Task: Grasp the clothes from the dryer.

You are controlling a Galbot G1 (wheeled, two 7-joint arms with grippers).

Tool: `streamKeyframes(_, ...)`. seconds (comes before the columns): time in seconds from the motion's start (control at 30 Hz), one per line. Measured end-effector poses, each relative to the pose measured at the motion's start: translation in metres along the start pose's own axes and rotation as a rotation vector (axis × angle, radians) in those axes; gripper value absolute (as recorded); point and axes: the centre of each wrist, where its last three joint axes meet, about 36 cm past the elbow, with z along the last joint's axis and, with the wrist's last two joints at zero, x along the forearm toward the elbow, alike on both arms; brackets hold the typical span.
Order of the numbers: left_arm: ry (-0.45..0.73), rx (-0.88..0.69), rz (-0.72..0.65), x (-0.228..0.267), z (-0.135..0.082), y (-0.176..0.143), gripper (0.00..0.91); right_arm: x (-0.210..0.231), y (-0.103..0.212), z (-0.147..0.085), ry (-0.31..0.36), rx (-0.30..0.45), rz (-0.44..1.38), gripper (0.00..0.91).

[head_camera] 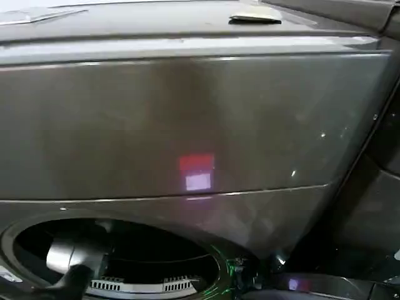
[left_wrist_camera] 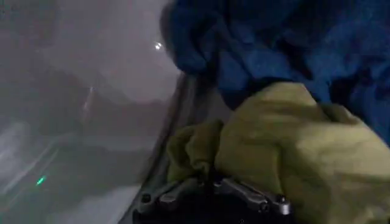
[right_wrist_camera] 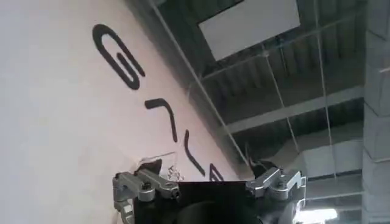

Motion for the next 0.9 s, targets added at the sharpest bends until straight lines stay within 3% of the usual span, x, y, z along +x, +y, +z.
streamKeyframes(0.43, -0.404, 0.456, -0.268, 0.017, 0.003, -0.039, 0.000, 0.000, 0.007, 0.000, 0.011, 0.026, -0.015, 0.907)
streamKeyframes(0.63, -0.586, 0.622, -0.393, 0.029, 0.004, -0.075, 0.000, 0.000, 0.005, 0.000, 0.004, 0.054, -0.008, 0.907)
streamKeyframes(0.9, -0.727, 0.777, -0.511, 0.039, 0.007, -0.128, 0.000, -0.001, 0.003, 0.000, -0.006, 0.054, 0.005, 0.907)
